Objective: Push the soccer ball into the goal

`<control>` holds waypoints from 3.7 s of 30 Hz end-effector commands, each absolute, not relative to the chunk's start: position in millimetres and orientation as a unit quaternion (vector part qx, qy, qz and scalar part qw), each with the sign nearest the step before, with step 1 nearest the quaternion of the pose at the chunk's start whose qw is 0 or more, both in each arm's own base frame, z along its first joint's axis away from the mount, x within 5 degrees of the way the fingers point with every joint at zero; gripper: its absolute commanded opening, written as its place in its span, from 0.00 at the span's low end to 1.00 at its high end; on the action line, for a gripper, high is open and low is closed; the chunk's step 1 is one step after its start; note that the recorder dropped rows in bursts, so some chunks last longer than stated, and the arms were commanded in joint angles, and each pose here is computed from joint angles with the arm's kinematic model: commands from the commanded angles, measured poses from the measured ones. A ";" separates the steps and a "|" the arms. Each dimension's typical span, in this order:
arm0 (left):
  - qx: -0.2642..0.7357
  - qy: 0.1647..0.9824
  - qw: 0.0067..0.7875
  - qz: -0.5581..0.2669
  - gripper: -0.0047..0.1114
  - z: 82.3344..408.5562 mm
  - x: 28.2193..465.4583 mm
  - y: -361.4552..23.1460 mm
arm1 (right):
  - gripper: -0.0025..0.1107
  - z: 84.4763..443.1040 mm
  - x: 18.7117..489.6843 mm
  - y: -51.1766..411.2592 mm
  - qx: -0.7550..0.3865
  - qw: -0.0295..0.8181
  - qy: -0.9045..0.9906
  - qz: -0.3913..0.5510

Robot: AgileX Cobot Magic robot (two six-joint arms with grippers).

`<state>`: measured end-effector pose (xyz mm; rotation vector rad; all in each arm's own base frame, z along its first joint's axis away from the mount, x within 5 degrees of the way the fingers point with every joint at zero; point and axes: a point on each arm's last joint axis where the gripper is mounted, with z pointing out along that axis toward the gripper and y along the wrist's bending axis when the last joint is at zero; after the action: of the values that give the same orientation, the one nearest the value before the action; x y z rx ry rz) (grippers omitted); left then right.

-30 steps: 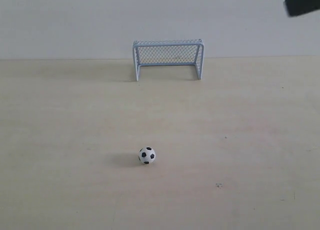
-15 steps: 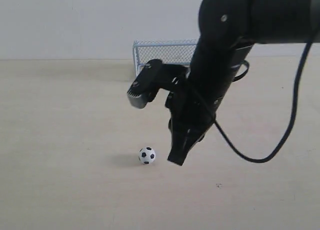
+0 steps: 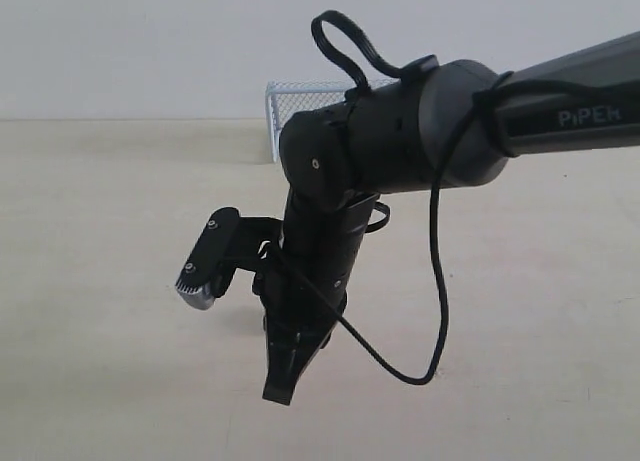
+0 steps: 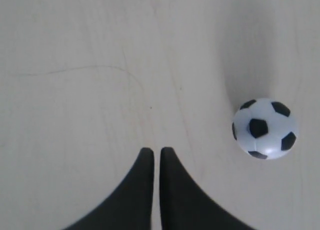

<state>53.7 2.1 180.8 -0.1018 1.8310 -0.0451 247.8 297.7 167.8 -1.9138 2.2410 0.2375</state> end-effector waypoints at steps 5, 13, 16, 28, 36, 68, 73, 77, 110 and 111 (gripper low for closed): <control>-0.049 0.789 0.612 -0.024 0.09 182.6 53.6 2.0 | 0.02 167.4 244.0 300.6 -0.663 0.086 0.737 0.100; -0.049 0.789 0.612 -0.024 0.09 182.6 53.6 2.0 | 0.02 168.2 244.7 303.3 -0.697 0.104 0.702 0.104; -0.049 0.789 0.612 -0.024 0.09 182.6 53.6 2.0 | 0.02 168.3 245.8 303.8 -0.697 0.111 0.701 0.102; -0.049 0.789 0.612 -0.024 0.09 182.6 53.6 2.0 | 0.02 156.3 248.6 303.6 -0.704 0.100 0.697 0.088; -0.049 0.789 0.612 -0.024 0.09 182.6 53.6 2.0 | 0.02 145.4 249.5 301.5 -0.697 0.077 0.709 0.076; -0.049 0.789 0.612 -0.024 0.09 182.6 53.6 2.0 | 0.02 213.8 279.3 245.3 -0.544 0.224 0.802 -0.105; -0.049 0.789 0.612 -0.024 0.09 182.6 53.6 2.0 | 0.02 223.8 240.0 233.9 -0.515 0.232 0.821 -0.082; -0.049 0.789 0.612 -0.024 0.09 182.6 53.6 2.0 | 0.02 234.7 202.8 223.6 -0.462 0.251 0.849 -0.048; -0.049 0.789 0.612 -0.024 0.09 182.6 53.6 2.0 | 0.02 304.4 116.5 181.9 -0.361 0.356 0.855 0.111; -0.049 0.789 0.612 -0.024 0.09 182.6 53.6 2.0 | 0.02 304.5 116.7 181.8 -0.362 0.357 0.854 0.110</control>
<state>53.7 2.1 180.8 -0.1018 1.8310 -0.0451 116.6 182.4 301.6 -0.9284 2.2345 0.2865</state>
